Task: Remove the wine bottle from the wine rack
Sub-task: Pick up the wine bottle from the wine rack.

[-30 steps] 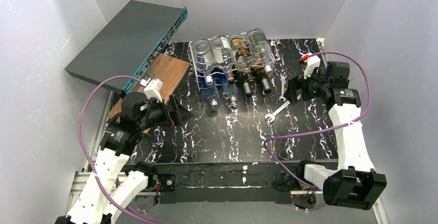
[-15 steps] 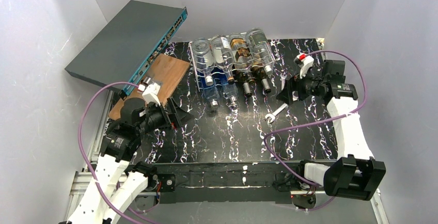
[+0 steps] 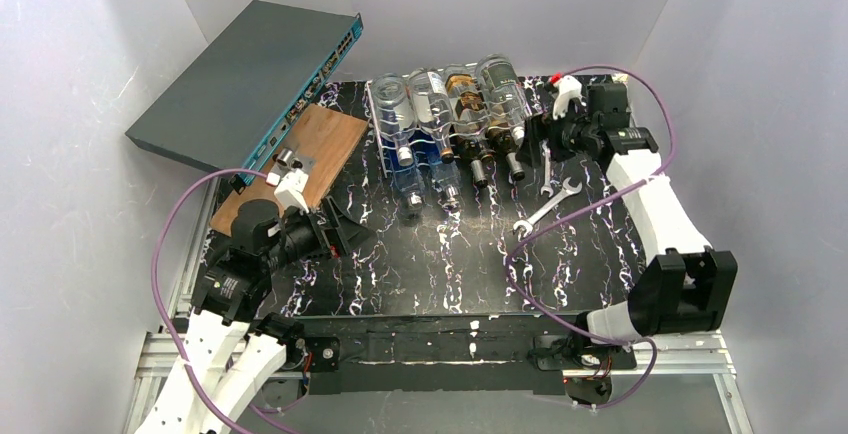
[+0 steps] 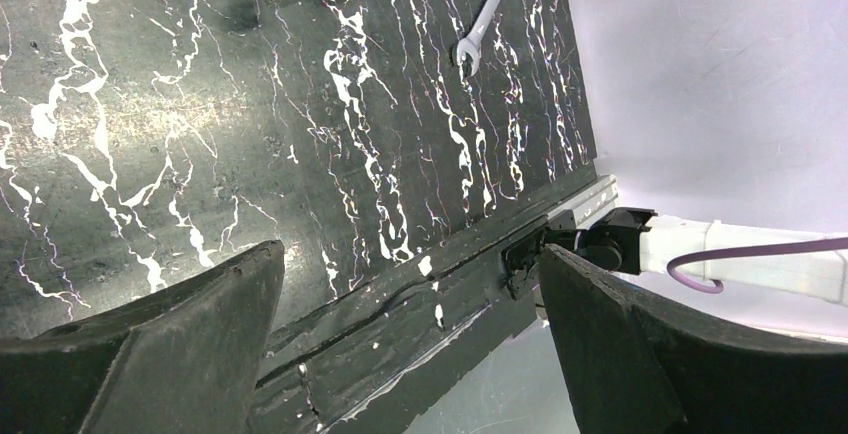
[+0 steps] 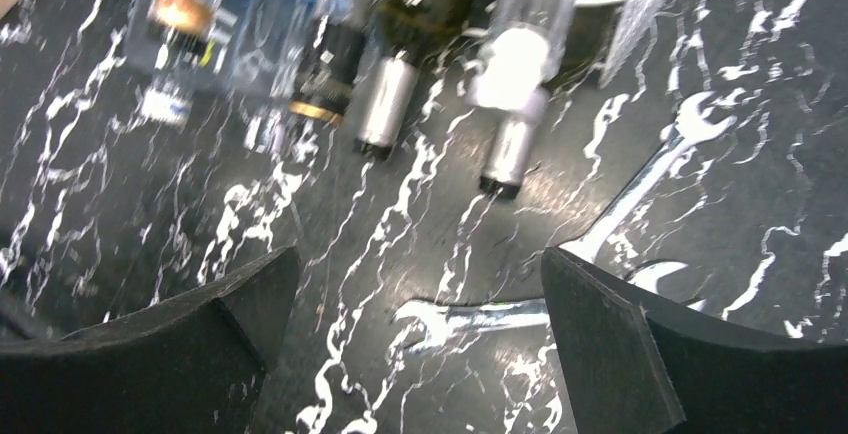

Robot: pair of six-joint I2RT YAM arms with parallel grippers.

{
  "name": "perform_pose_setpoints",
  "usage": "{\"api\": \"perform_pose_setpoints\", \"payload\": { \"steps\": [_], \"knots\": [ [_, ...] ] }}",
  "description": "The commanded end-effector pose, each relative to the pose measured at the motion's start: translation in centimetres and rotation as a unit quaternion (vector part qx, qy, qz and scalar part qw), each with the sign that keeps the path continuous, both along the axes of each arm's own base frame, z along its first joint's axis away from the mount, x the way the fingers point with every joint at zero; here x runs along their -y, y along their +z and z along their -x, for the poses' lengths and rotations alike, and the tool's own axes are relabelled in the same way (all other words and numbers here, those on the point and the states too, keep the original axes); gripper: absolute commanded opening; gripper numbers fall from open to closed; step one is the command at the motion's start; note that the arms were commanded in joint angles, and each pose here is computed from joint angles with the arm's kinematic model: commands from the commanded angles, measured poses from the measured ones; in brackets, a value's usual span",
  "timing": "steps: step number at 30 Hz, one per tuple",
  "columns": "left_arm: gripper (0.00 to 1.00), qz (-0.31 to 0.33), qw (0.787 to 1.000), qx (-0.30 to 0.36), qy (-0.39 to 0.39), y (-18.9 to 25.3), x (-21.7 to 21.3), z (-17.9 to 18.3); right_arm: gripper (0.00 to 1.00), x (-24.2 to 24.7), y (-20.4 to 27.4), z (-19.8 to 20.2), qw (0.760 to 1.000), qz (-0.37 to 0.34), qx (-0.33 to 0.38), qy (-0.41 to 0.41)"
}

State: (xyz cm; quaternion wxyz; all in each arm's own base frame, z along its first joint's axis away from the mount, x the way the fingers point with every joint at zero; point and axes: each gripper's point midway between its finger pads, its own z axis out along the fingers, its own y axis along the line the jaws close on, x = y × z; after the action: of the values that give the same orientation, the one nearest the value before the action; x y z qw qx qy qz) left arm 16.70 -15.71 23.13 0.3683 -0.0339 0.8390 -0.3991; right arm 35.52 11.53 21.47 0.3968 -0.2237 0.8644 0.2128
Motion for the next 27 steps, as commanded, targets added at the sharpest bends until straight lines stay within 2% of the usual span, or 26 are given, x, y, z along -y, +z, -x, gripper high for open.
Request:
{"api": "perform_pose_setpoints", "payload": {
  "steps": [1, 7, 22, 27],
  "knots": [
    [0.98, -0.001, 1.0, -0.01, -0.001, -0.8, -0.1, 0.3, 1.0, 0.3, 2.5, -5.3, 0.996, 0.002, 0.048, -0.08],
    [0.98, 0.002, 1.0, -0.015, 0.012, -1.7, -0.4, 0.6, 1.0, -0.5, 2.0, -9.0, 0.994, 0.007, 0.053, -0.1],
    [0.98, 0.0, 1.0, -0.018, 0.02, -2.0, -0.7, 0.7, 0.78, -2.0, -0.7, -12.8, 0.99, 0.001, 0.057, -0.131],
    [0.98, -0.003, 1.0, -0.018, 0.023, -2.3, -0.9, 1.0, 0.74, -2.3, -1.0, -13.6, 0.988, 0.001, 0.065, -0.139]
  ]
}}
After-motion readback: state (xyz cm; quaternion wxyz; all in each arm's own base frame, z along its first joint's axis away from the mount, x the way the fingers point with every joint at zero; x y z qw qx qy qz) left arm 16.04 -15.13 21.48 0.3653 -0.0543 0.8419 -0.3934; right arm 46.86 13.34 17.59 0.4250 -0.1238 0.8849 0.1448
